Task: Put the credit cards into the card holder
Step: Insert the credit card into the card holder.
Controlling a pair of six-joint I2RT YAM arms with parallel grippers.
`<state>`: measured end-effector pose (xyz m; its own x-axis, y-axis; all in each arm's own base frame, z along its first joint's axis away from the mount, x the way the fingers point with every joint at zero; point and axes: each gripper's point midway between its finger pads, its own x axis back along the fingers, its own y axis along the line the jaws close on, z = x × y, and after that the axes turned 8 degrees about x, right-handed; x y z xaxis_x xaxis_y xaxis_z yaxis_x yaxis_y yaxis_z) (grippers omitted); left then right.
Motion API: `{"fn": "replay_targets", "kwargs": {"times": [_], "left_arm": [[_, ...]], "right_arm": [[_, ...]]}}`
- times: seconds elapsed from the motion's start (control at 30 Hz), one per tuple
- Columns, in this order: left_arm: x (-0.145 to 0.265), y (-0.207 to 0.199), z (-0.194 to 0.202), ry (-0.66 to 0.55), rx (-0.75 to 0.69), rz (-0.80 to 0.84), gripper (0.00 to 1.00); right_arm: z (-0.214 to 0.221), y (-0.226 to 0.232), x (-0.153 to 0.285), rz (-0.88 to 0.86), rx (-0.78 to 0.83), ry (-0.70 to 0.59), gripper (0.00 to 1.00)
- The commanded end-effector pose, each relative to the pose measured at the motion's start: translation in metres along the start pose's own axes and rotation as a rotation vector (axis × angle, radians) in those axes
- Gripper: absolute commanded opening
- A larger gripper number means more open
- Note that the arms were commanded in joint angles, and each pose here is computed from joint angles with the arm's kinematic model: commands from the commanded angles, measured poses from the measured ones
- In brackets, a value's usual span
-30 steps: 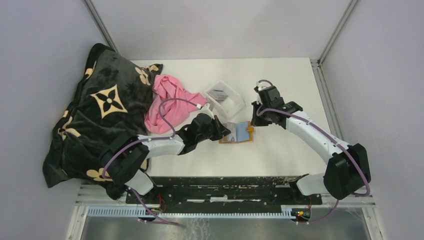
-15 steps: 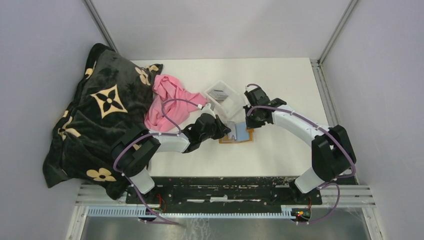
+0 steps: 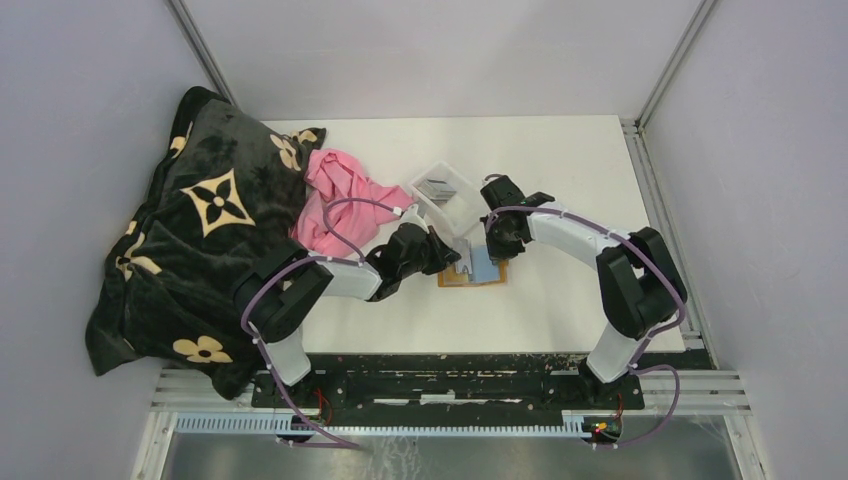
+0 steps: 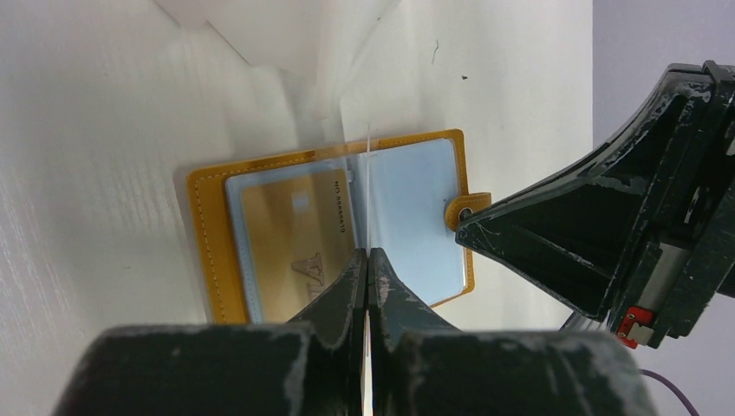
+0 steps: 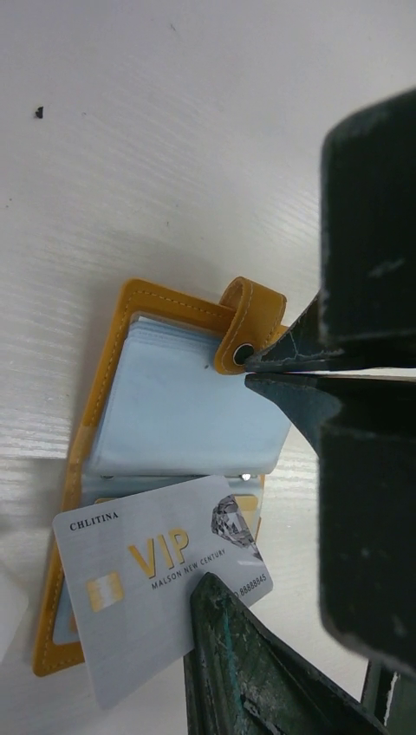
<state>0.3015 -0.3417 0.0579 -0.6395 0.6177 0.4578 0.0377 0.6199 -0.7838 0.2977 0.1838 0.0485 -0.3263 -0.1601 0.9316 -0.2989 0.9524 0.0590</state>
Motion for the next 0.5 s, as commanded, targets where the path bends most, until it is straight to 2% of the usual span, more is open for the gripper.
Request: {"fn": "replay_targets", "kwargs": {"times": [0.0, 0.47], "left_arm": [[-0.007, -0.029, -0.012, -0.021, 0.045, 0.102, 0.03], [0.003, -0.041, -0.003, 0.038, 0.078, 0.155, 0.03]], "right_arm": [[-0.014, -0.005, 0.000, 0.045, 0.007, -0.018, 0.01], [-0.008, -0.015, -0.010, 0.105, 0.000, 0.013, 0.01]]}}
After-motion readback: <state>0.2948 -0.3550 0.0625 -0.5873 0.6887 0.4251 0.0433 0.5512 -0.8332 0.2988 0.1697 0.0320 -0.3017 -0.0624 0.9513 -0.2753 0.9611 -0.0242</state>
